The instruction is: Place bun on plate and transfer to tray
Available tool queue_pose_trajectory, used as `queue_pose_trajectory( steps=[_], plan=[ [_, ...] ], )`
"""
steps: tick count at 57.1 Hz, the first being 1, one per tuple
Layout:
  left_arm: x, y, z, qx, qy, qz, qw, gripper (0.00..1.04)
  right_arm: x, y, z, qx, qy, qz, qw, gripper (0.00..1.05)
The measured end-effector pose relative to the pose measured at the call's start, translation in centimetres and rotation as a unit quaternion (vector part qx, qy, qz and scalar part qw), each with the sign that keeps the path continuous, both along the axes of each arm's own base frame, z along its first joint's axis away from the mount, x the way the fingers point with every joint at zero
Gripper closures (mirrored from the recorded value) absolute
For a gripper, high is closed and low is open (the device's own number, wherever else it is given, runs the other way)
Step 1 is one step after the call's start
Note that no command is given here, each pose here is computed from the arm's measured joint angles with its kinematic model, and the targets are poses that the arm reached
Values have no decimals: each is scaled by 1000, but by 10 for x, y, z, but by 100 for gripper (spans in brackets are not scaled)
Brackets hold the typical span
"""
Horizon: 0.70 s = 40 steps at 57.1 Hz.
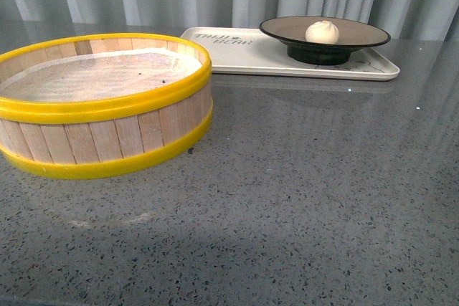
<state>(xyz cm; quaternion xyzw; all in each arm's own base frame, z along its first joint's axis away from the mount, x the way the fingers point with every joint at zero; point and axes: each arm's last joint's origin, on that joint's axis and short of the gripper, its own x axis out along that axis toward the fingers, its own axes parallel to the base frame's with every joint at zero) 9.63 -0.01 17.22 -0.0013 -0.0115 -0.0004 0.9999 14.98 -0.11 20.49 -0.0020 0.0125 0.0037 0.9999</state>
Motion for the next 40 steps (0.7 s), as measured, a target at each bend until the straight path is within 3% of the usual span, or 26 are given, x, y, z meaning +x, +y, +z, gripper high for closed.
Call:
queue_pose_trajectory(
  steps=[18, 40],
  plan=[
    [0, 0, 0, 0, 0, -1, 1000, 7, -22, 1, -21, -1, -10, -5, 1000, 104],
    [0, 0, 0, 0, 0, 0, 1000, 7, -31, 1, -29, 0, -10, -5, 1000, 103]
  ],
)
